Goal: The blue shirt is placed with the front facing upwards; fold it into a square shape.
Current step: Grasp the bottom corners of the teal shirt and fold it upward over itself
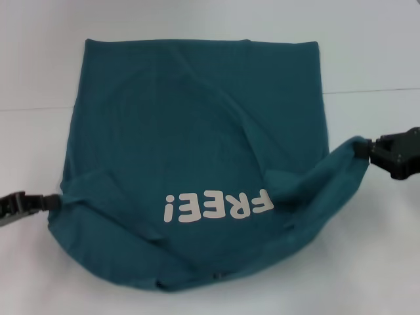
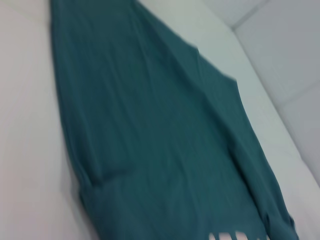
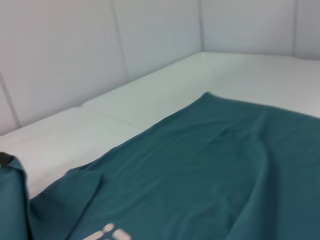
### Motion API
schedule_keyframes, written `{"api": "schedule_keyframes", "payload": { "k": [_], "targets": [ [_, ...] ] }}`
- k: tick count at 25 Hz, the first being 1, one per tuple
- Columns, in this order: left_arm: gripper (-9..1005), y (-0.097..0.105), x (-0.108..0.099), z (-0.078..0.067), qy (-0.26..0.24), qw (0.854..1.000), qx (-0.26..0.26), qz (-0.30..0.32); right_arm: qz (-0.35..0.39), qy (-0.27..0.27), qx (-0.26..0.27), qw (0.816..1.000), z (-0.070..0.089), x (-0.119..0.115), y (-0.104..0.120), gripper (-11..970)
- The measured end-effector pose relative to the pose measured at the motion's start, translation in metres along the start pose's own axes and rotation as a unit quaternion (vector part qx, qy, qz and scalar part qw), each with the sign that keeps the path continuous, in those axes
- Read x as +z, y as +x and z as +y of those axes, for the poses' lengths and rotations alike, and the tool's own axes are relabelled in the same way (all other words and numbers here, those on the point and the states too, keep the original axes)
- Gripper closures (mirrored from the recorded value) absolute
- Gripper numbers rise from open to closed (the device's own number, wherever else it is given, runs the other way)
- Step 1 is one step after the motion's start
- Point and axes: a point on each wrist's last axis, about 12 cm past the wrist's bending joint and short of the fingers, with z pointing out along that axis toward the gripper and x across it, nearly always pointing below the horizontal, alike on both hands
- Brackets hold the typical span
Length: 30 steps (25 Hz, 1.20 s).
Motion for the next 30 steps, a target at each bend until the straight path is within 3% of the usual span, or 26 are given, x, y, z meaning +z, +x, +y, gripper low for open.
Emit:
{"api": "schedule_keyframes", "payload": {
  "k": [11,20,30],
  "targets": [
    [972,-0.017,0.019,-0.002,-0.022,0.993,0.024,-0.115,-0.039,0.079,0.033,0.996,-0.017,0.014,0.000,945],
    [971,-0.028,0.036,-0.009,-0.036,0.984,0.054,-0.164,-0.055,0.095,0.039,0.993,-0.022,0.026,-0.004,945],
    [970,-0.039,0.032,-0.006,-0.052,0.968,0.055,-0.240,-0.092,0.127,0.044,0.987,-0.031,0.027,-0.018,945]
  ]
}}
